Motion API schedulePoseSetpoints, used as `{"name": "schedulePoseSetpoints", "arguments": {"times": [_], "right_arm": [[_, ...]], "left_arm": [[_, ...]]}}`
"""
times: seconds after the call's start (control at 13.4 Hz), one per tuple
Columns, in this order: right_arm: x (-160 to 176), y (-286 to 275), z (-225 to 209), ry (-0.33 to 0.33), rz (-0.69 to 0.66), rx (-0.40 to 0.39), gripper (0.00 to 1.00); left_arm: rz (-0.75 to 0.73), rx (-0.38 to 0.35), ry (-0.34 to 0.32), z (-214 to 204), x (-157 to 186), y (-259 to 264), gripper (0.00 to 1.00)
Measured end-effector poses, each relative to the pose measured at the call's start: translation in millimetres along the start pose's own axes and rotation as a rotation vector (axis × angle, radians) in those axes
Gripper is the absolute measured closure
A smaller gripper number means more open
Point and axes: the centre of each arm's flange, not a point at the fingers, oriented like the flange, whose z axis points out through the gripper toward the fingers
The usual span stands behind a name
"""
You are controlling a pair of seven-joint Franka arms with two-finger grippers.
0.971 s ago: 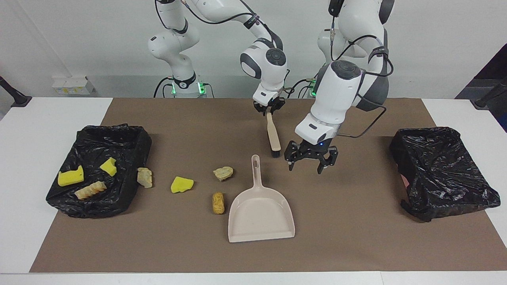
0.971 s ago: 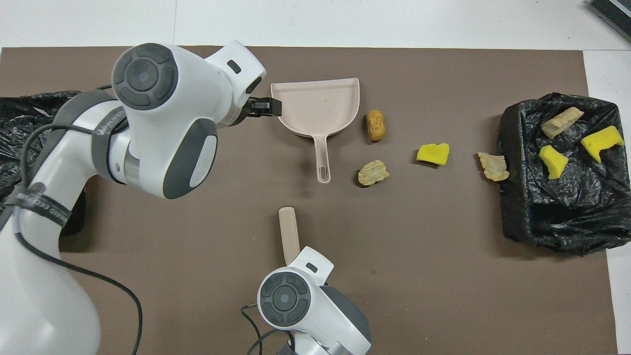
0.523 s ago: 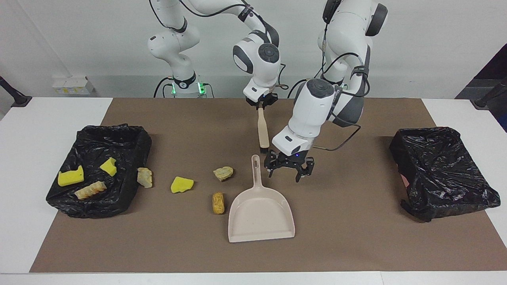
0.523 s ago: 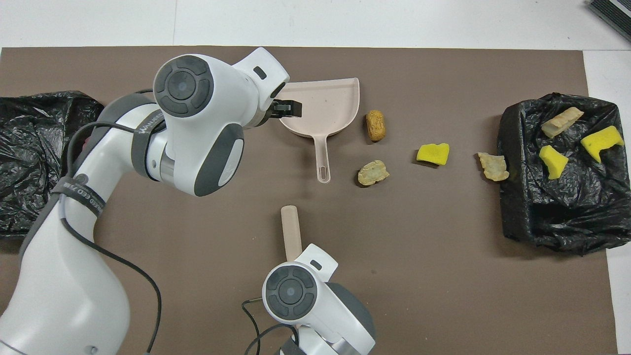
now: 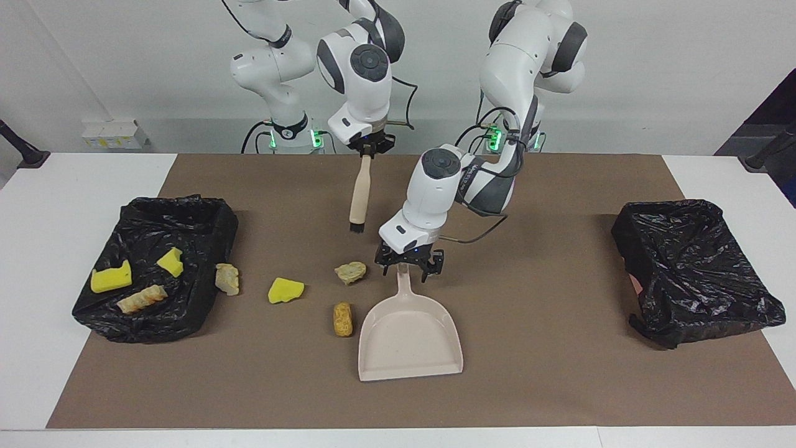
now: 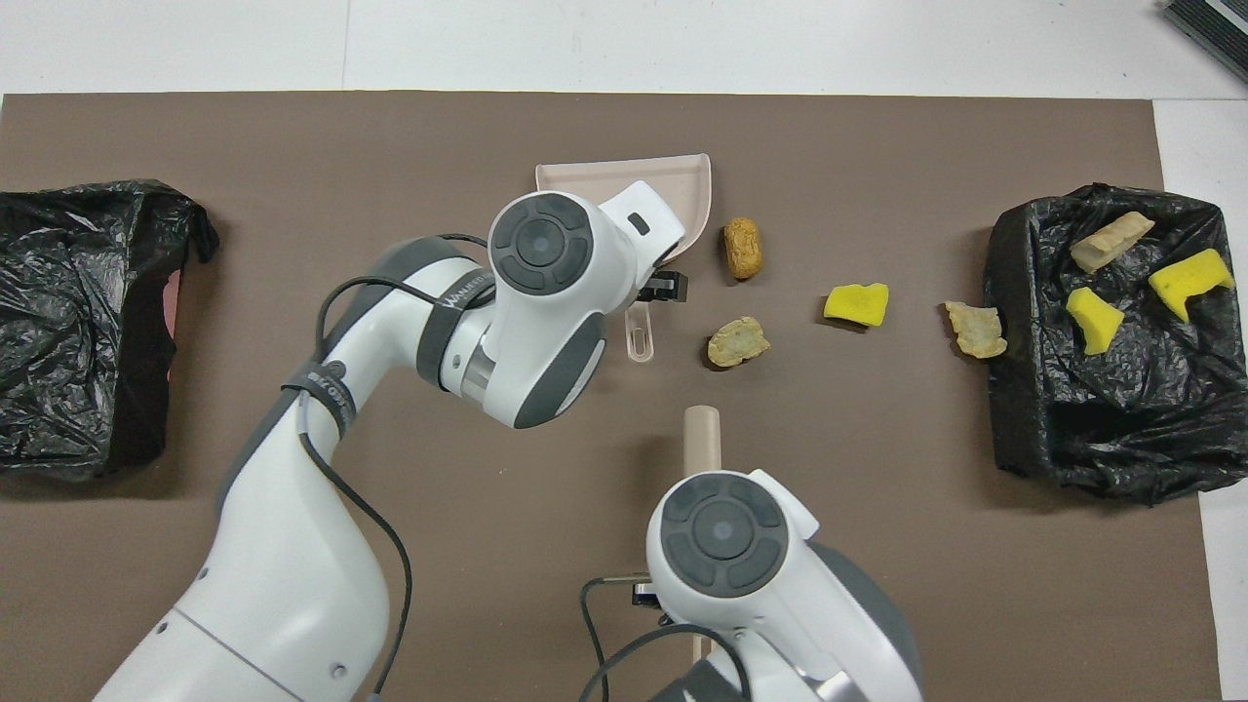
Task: Sweep and dump trash in bin
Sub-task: 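Reach the left gripper toward the dustpan while the right gripper approaches the brush, then grasp the dustpan with the left gripper while the right gripper grasps the brush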
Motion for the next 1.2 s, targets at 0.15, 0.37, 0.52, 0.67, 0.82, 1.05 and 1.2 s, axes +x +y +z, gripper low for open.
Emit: {"name": "schedulePoseSetpoints", "arguments": {"times": [0.15,0.37,0.52,0.67,0.82,1.05,1.2], "right_arm": [[30.7,31.6,1.2,0.023,0.007,-0.026,0.74],[73.1,76.9,5.8,0.069,0.019,-0.098,0.74],[98.8,114.8,10.3,0.088,0.015,-0.154,0.74],[121.9,147.0,20.3,0.1,0.007,-0.217,0.74],[136.9,164.4,29.8,0.122,0.001,-0.297,0.74],[152.8,189.5,43.1,0.155,-0.008,-0.389,0.74],[163.2,199.6,57.0,0.16,-0.005,-0.381,0.74]], "left_arm": [[-0.001,0.001,0.0,0.1,0.2,-0.7,0.0],[0.0,0.003,-0.005,1.1,-0.8,-0.5,0.05],[0.0,0.02,-0.04,4.8,-5.0,-2.3,0.37],[-0.002,0.037,-0.068,7.0,-6.8,-6.5,0.58],[0.04,0.04,-0.064,3.3,-4.4,-10.0,0.69],[0.17,0.043,-0.032,-32.9,14.0,-38.7,0.69],[0.324,0.055,-0.047,-61.8,22.0,-67.1,0.69]]}}
